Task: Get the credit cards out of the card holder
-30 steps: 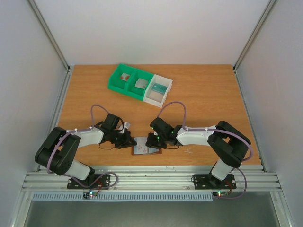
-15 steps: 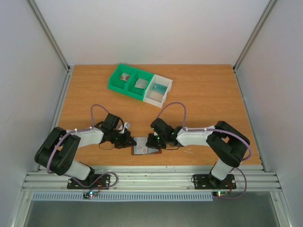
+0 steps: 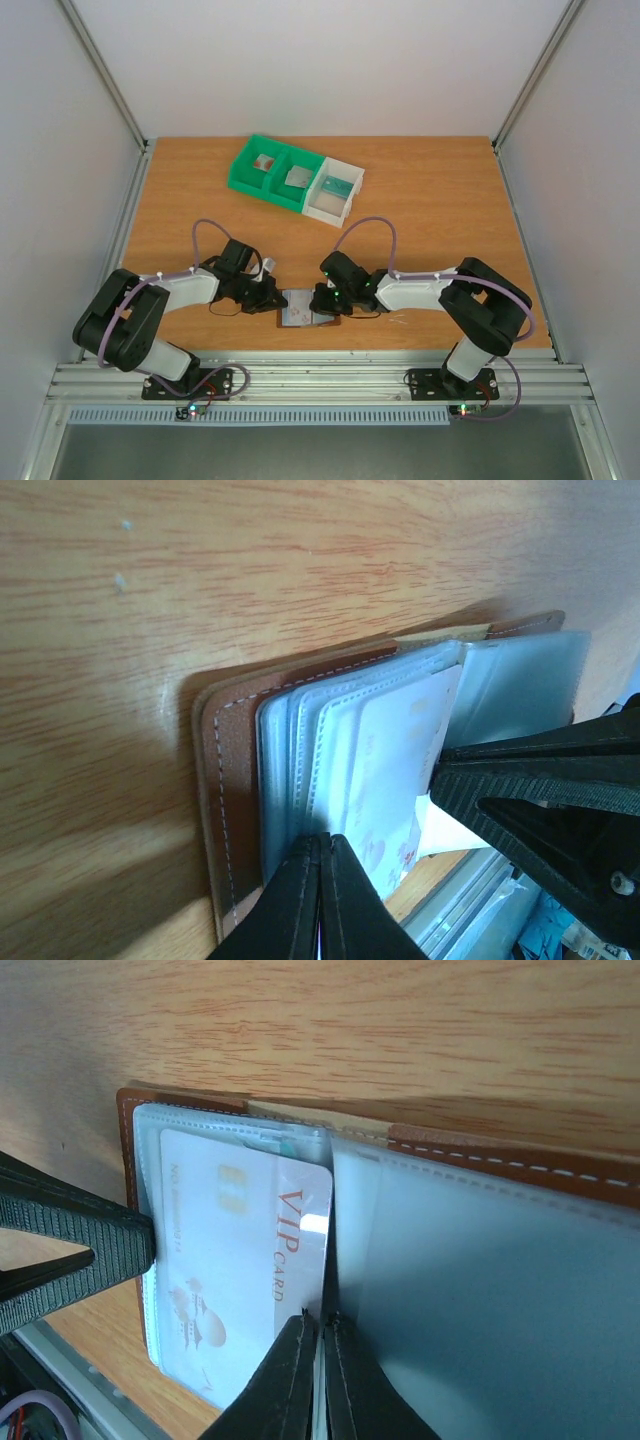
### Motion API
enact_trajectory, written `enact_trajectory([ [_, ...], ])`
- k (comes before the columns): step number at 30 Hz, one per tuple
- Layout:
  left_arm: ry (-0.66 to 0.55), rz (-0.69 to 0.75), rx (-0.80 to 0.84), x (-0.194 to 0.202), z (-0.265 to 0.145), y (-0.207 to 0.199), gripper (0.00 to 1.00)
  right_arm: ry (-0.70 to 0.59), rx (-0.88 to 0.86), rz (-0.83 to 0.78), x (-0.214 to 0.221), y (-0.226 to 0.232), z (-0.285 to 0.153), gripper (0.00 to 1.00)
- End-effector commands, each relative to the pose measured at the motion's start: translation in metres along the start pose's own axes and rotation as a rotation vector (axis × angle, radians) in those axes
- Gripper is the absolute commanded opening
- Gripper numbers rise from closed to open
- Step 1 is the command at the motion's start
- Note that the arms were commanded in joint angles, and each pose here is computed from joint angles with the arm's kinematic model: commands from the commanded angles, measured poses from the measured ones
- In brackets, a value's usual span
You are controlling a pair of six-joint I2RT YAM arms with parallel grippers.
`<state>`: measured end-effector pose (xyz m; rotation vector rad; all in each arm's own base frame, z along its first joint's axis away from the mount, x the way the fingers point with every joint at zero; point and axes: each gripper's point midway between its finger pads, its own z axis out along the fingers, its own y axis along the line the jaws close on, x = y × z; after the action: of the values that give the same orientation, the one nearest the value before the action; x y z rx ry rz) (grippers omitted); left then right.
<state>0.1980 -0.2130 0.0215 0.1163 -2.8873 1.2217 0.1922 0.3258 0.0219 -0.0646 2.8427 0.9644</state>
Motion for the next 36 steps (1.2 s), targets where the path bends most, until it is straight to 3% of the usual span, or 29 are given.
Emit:
enact_trajectory([
  [1, -0.005, -0.012, -0.1, 0.004, 0.001, 0.021, 0.03, -0.008, 0.003, -0.011, 0.002, -0.002, -0.001, 0.09],
  [5, 0.0, -0.017, -0.103, 0.004, 0.002, 0.022, 0.03, 0.008, -0.013, -0.004, 0.004, 0.0, 0.004, 0.16],
  [9, -0.002, -0.017, -0.106, 0.005, 0.002, 0.023, 0.03, 0.003, -0.026, -0.005, 0.002, 0.002, 0.008, 0.17],
  [14, 0.002, -0.019, -0.111, 0.006, 0.003, 0.026, 0.03, 0.001, -0.023, -0.002, 0.002, 0.0, 0.011, 0.14],
  [22, 0.0, -0.023, -0.118, 0.006, 0.003, 0.027, 0.03, -0.027, -0.013, -0.006, -0.001, -0.004, 0.005, 0.02],
  [36, -0.002, -0.027, -0.132, 0.007, 0.003, 0.031, 0.03, -0.058, 0.001, -0.025, -0.003, -0.007, -0.014, 0.01],
])
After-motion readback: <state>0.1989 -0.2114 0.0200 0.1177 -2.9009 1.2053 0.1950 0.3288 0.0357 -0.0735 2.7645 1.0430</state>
